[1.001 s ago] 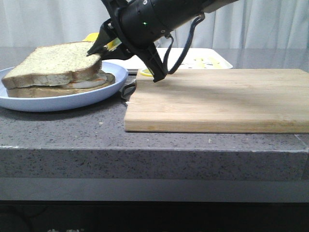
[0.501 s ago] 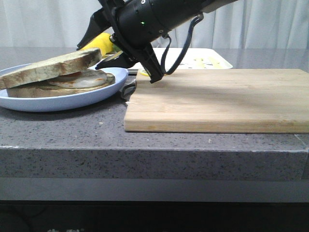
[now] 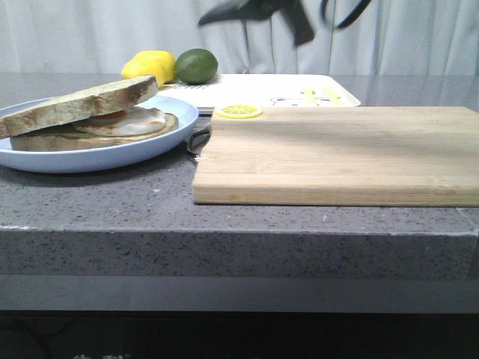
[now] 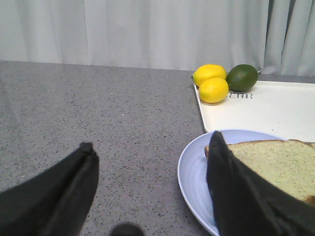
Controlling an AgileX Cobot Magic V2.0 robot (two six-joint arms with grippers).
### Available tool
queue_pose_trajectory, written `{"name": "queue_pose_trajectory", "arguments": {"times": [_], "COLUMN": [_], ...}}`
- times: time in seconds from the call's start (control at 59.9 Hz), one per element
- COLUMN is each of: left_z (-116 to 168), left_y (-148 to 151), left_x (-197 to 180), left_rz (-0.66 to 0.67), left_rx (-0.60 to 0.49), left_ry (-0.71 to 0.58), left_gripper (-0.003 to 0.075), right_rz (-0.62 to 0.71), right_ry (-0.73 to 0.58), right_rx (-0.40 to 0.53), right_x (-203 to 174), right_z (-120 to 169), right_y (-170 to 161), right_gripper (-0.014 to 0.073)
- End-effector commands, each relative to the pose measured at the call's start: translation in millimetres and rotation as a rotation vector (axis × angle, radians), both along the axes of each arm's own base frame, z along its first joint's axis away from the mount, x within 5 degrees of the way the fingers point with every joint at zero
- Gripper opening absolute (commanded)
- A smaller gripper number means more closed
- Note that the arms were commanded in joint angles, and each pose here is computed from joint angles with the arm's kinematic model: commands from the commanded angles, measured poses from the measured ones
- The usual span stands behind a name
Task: Place bread and move sandwich to tray
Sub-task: 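Open the right gripper and raise it away from the sandwich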
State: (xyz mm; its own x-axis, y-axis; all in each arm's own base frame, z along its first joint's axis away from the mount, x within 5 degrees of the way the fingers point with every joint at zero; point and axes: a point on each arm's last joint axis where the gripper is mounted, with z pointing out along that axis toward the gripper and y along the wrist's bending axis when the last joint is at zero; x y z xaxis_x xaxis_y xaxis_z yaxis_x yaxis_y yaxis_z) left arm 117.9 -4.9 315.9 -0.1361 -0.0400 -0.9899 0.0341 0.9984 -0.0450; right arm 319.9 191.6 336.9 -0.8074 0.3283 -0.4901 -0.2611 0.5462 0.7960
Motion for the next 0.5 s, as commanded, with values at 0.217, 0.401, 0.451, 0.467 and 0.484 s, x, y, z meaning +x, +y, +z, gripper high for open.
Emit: {"name": "queue_pose_trajectory", "arguments": {"times": [0.217,0.401,0.451,0.467,0.484], "left_z": [19,19,19,19,19], "left_y": [-1,-1,-1,-1,-1], "left_x": [1,1,1,1,1], "left_rz": [-0.009,-0.009,-0.009,-0.009,-0.009], "left_rx": [-0.009,-0.009,-0.009,-0.009,-0.009], "left_ry": [-0.111,-0.111,-0.111,-0.111,-0.111], "left_gripper": [0.0458,0.0458,0.0458,0.0458,0.0458], "right_rz": [0.064,-0.050,-0.085,-0.100,-0.110], "right_ry": [-0.290,-0.328,-0.331,-0.336,-0.342], "right_rx": [-0.277,-0.450,-0.526,-0.548,-0.560], "right_x": [-53,-74,-82,-86,-89], "right_z": [74,91,92,93,94], "right_y": [-74,-129,-144,-148,-150], "right_gripper": [-0.0042,-0.0069,-0.0069,-0.0069,-0.0069]}}
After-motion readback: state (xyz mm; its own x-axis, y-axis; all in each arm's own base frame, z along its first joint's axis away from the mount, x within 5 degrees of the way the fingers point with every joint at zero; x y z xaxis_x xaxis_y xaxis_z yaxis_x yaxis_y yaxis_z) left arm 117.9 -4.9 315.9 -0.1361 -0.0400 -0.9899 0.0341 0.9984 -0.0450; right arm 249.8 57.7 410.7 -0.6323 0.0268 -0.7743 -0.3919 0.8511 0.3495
